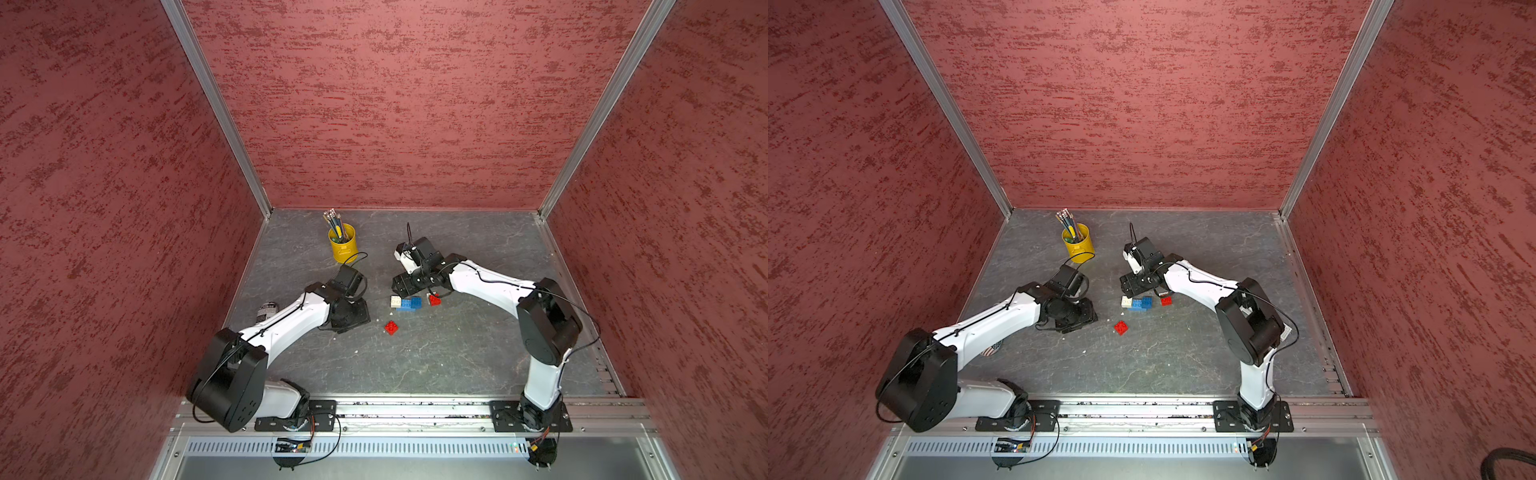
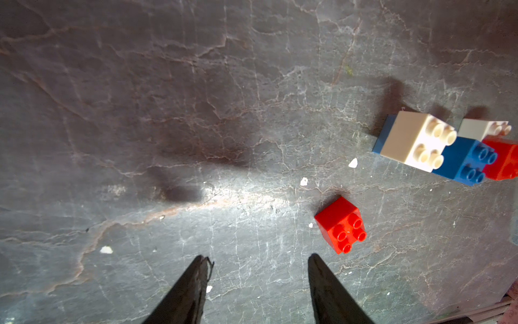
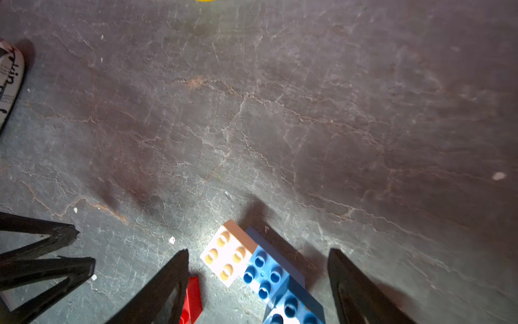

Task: Assemble the letter y with lego
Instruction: Pick up the lego brick from the center of the board.

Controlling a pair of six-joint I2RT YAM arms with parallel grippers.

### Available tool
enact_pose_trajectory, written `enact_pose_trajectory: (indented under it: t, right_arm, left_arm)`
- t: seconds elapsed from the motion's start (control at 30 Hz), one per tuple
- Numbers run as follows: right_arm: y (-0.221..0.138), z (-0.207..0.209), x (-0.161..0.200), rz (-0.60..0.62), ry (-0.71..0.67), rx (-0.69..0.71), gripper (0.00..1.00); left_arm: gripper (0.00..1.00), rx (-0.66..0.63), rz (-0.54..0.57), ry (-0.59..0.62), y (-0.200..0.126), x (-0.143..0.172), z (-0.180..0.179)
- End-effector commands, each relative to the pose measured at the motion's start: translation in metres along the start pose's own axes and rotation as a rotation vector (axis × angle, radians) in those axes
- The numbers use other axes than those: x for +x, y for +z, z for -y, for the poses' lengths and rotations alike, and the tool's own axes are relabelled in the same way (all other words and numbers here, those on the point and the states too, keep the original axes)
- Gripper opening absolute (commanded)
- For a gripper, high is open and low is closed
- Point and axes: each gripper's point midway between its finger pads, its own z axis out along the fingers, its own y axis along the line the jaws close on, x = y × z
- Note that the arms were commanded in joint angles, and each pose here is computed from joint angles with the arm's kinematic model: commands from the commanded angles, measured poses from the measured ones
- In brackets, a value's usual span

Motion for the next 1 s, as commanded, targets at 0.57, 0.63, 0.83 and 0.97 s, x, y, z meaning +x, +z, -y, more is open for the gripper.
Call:
enact_pose_trajectory:
  t: [0.57, 0.63, 0.83, 0.97]
  right_arm:
    - [0.027, -0.010, 0.059, -0.155, -0.017, -0.098, 0.79]
    - [0.026, -0.006, 0.063, -0.161, -0.023, -0.056, 0.74]
    - [0.029, 0.001, 0.065, -0.169, -0.039, 0.030, 0.63]
    - [0.033, 0.001, 0.065, -0.175, -0.061, 0.069, 0.55]
  left_arm:
    - [0.59, -0.002, -0.002, -0.001, 0.005, -0.001, 0.001]
    - [0.59, -0.005, -0.007, -0.001, 0.007, -0.001, 0.001]
    - [0.59, -0.008, -0.017, 0.003, 0.010, -0.002, 0.002]
    - [0.59, -0.007, -0.016, 0.005, 0.010, -0.001, 0.002]
